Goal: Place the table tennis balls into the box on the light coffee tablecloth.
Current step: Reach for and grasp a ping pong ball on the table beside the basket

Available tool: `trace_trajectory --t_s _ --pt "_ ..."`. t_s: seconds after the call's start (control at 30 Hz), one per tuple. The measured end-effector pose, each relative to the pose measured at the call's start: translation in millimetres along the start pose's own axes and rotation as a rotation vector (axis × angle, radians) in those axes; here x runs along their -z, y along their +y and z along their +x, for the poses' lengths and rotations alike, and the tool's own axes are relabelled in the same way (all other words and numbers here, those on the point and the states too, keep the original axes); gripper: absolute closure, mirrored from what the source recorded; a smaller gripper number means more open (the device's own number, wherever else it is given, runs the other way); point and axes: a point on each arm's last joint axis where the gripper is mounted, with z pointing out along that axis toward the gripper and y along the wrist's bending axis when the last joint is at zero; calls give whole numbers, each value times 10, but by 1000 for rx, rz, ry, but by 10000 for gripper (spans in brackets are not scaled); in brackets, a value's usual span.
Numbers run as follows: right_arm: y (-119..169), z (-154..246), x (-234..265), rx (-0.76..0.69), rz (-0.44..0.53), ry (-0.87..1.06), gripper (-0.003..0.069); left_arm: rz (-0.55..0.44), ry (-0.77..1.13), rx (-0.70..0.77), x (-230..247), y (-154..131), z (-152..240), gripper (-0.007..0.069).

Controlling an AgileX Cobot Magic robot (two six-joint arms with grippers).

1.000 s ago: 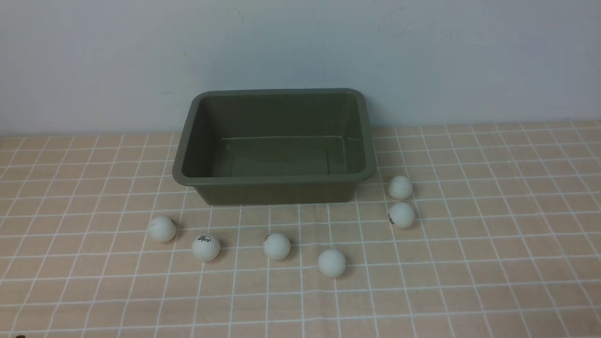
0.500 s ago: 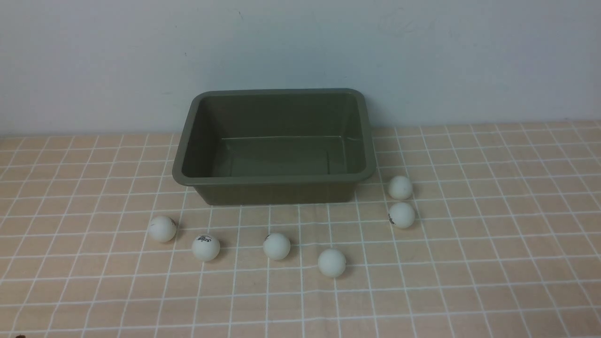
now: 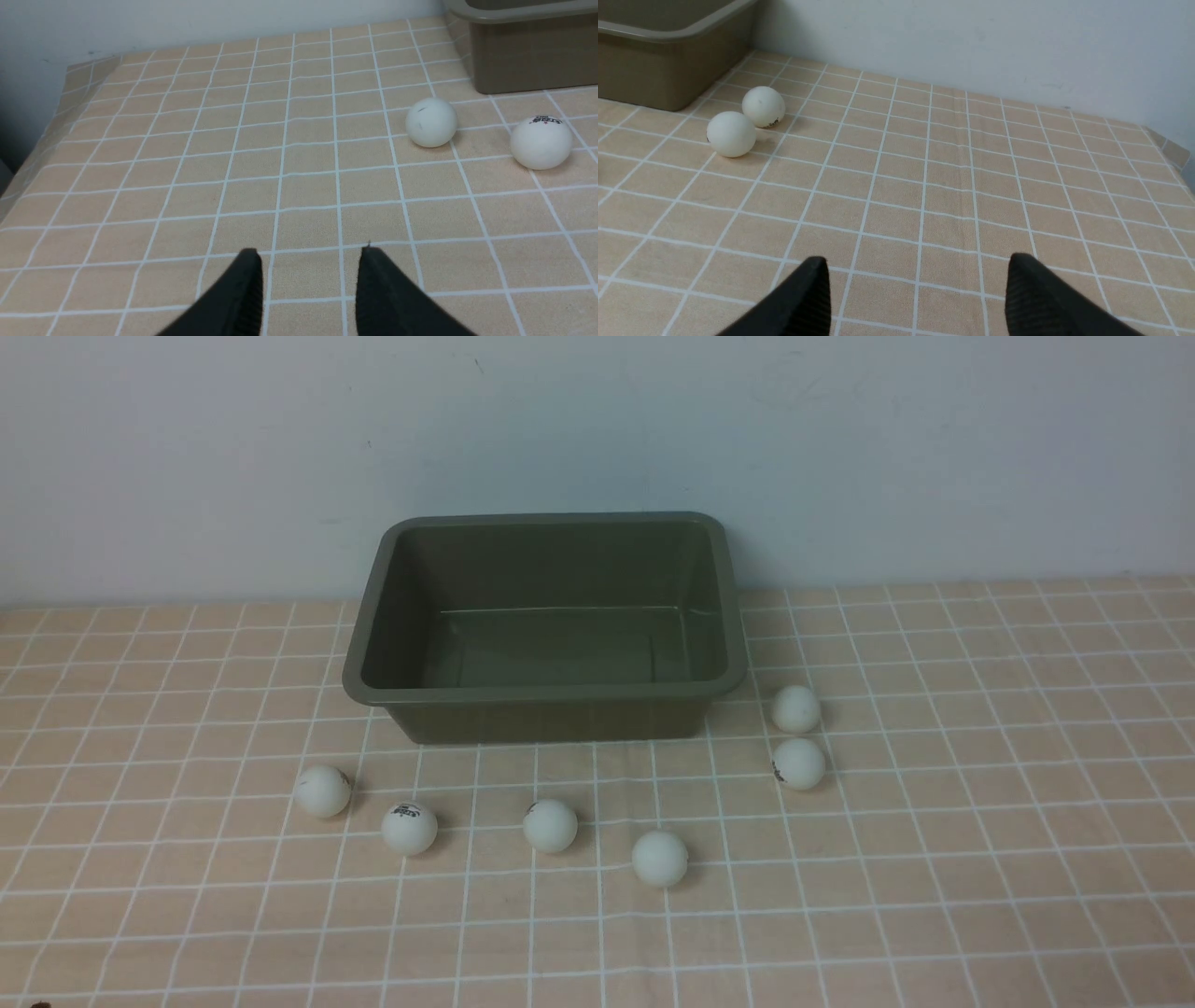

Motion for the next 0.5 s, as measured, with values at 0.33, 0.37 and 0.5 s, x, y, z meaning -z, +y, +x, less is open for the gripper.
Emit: trace_trajectory --t_s 0.33,0.37,0.5 --pt "13 -22 -4 -74 -14 -35 196 0 0 0 0 0 0 401" --pt "16 -39 3 -94 -20 -37 196 0 0 0 0 0 0 401" --pt "-3 -296 113 -145 -42 -79 196 0 0 0 0 0 0 401"
